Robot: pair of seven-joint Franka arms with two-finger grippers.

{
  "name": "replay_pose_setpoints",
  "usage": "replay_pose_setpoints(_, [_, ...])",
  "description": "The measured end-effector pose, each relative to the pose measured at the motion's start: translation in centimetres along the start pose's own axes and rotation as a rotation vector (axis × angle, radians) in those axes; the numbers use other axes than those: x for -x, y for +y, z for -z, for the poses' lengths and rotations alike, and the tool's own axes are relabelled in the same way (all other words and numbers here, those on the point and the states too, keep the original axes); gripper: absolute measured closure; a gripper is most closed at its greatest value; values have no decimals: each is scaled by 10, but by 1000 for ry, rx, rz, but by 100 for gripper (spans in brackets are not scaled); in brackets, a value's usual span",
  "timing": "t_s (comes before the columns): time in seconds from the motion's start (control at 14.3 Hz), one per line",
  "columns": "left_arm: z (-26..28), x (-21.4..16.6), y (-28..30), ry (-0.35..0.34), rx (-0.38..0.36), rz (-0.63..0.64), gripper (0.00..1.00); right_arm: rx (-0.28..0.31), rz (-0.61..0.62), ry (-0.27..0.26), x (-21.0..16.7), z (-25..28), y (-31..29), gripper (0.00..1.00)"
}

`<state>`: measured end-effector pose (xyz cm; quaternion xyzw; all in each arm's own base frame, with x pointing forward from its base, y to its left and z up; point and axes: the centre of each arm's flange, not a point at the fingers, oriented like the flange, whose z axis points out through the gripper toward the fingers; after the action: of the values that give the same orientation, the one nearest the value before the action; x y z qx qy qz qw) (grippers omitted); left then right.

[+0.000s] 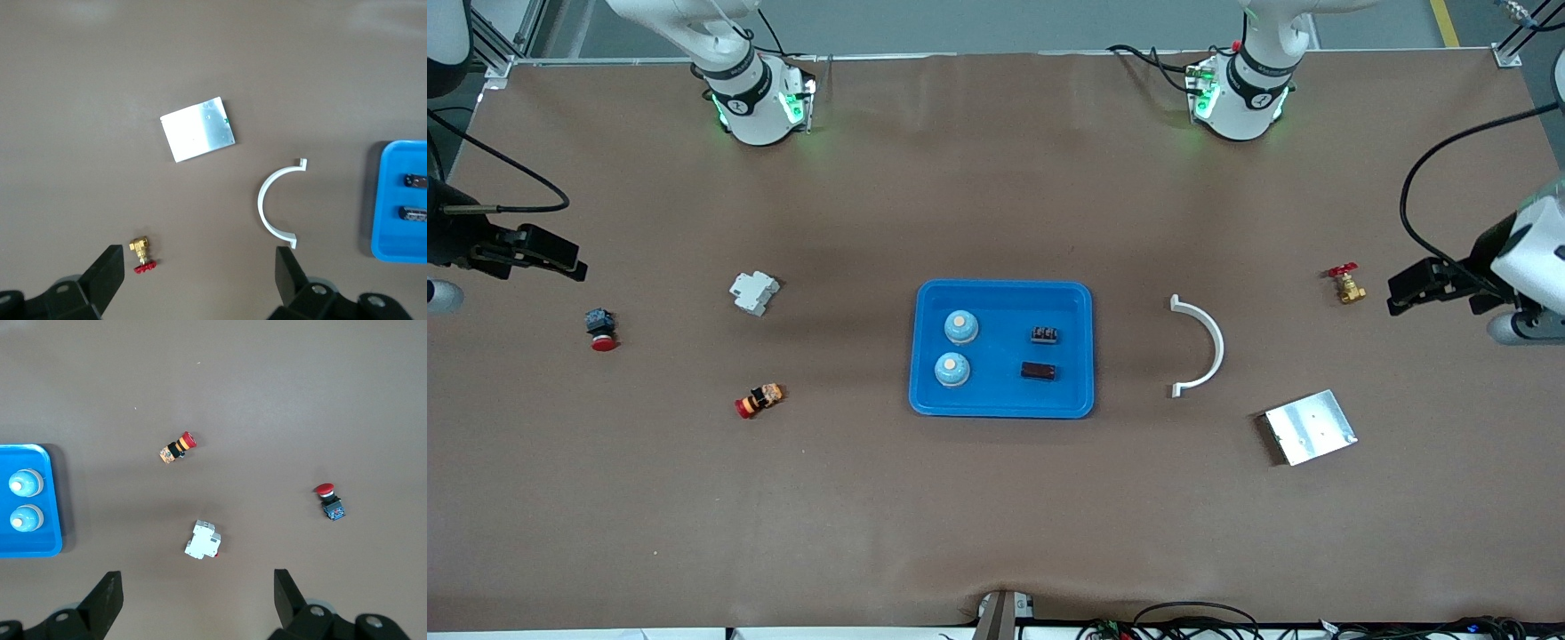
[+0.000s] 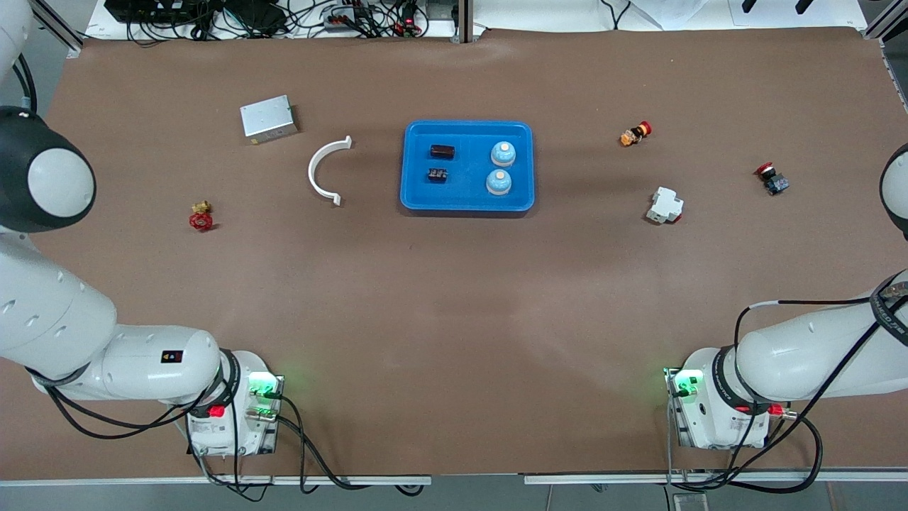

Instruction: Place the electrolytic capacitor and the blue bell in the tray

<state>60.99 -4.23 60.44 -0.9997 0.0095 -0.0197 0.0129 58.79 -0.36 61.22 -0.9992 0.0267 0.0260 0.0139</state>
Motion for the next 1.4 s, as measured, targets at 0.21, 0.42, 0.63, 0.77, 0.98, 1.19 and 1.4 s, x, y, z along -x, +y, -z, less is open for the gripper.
replay_pose_setpoints(0.21, [19, 20, 5, 15, -3, -25, 0, 0, -7, 2, 0, 0, 4, 0])
replay_pose_setpoints(0.42, [32, 35, 1, 1, -7, -47, 0, -1, -7, 2, 0, 0, 4, 0])
replay_pose_setpoints(0.63, [33, 43, 0, -37, -9, -45, 0, -1, -7, 1, 0, 0, 4, 0])
replay_pose_setpoints(0.77, [32, 45, 0, -53, -10, -45, 0, -1, -7, 1, 0, 0, 4, 0])
replay_pose_setpoints(0.98, [33, 47, 0, -55, -10, -46, 0, -1, -8, 1, 0, 0, 4, 0])
replay_pose_setpoints(1.19, [35, 47, 2, -52, -5, -48, 0, -1, -8, 1, 0, 0, 5, 0])
replay_pose_setpoints(1.4, [36, 47, 4, -51, 18, -48, 0, -1, -9, 1, 0, 0, 5, 0])
